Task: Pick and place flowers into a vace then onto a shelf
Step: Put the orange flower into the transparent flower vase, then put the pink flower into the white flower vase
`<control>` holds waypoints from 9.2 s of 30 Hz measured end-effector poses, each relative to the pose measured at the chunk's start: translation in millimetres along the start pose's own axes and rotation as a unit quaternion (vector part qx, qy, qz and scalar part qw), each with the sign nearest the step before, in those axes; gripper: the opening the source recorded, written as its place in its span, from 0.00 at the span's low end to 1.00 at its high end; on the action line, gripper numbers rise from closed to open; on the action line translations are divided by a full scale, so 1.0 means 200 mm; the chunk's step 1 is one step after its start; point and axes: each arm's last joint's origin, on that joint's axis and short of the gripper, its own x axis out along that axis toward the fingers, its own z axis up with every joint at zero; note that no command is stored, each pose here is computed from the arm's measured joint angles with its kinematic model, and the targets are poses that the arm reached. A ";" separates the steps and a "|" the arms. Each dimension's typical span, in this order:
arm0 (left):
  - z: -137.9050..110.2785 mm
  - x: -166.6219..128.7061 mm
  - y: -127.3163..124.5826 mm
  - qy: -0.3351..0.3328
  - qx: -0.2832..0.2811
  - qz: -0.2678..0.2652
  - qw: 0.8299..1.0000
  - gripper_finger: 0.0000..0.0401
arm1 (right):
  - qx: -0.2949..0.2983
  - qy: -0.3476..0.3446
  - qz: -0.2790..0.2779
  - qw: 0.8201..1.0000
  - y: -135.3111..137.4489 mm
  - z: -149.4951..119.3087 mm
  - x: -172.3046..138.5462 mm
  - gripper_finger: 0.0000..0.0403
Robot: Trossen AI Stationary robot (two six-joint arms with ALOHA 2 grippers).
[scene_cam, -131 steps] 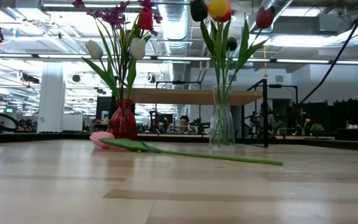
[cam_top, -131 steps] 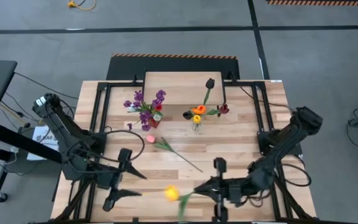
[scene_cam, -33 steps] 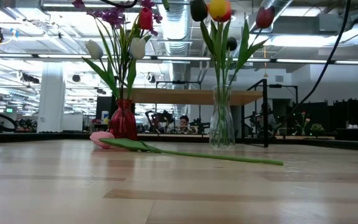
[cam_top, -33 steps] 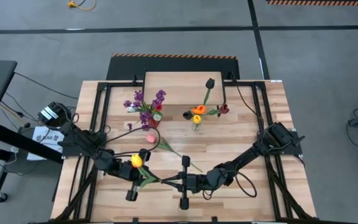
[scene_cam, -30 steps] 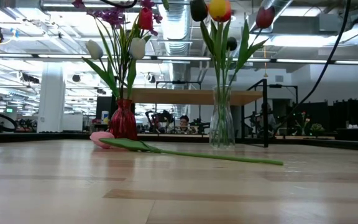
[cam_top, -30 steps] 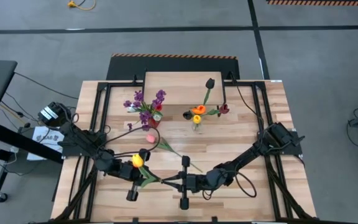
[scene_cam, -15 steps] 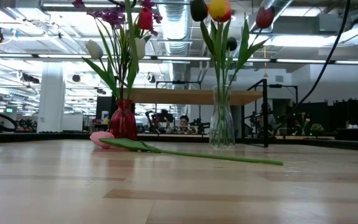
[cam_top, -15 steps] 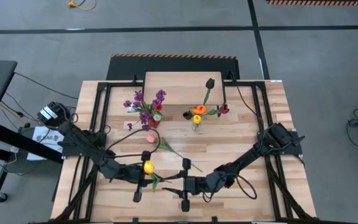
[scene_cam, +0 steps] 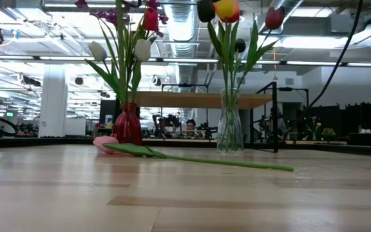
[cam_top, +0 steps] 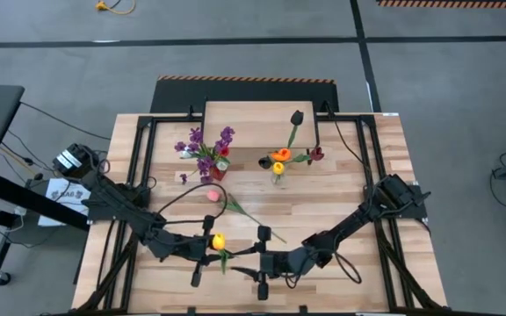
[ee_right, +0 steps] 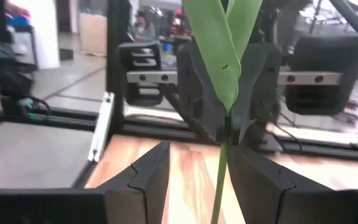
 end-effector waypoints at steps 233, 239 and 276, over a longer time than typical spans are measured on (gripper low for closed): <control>0.09 -0.72 0.24 -0.233 -0.146 -0.048 0.960 0.42 | -0.016 0.246 -0.317 0.916 -0.87 0.23 -0.58 0.61; 0.09 -0.72 0.24 -0.233 -0.146 -0.048 0.960 0.42 | -0.047 0.286 -0.302 0.908 -0.88 0.27 -0.60 0.61; 0.06 -0.71 0.22 -0.203 -0.138 -0.053 0.968 0.42 | 0.013 0.328 -0.101 0.939 -0.36 0.28 -0.63 0.61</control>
